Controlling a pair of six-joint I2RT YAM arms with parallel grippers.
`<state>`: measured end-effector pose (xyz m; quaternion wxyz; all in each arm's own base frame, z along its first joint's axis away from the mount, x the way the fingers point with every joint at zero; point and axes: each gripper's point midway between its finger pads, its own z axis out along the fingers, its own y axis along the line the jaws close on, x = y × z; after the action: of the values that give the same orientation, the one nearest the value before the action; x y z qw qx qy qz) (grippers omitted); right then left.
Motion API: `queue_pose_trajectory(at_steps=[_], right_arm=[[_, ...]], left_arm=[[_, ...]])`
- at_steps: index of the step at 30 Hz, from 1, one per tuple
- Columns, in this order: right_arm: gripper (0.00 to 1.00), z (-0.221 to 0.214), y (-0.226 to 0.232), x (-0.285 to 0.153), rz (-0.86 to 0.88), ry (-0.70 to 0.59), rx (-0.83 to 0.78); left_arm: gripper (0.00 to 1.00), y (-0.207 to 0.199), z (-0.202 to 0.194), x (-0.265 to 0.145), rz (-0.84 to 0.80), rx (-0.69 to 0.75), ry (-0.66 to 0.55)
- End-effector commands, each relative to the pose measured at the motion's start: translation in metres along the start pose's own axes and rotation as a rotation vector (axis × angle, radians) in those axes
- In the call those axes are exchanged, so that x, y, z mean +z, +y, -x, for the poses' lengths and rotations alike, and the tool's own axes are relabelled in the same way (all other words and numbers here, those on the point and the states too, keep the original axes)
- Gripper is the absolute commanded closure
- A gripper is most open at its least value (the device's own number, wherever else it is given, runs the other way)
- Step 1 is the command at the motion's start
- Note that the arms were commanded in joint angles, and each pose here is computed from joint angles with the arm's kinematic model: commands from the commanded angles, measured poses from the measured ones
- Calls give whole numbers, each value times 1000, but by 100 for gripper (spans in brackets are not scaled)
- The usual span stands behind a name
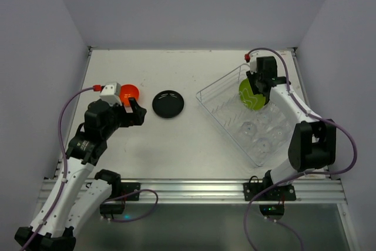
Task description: Unload the mixed dishes from the dish rack
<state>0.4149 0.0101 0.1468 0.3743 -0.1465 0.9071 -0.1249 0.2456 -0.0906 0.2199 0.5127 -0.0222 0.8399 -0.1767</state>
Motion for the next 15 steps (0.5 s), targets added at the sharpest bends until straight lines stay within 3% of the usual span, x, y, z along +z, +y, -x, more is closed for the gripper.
queue_pose_trajectory(at_steps=[1,10,15], right_arm=[[64,-4,8,6,59,20,-39],[94,-6,10,7,90,55,-72],[100,15,-1,-14,68,-19,-66]], left_arm=[[0,-6,6,-1,-39,40,-25],[0,-9,3,0,-53,45,-17],[0,-9,4,-1,-51,44,-21]])
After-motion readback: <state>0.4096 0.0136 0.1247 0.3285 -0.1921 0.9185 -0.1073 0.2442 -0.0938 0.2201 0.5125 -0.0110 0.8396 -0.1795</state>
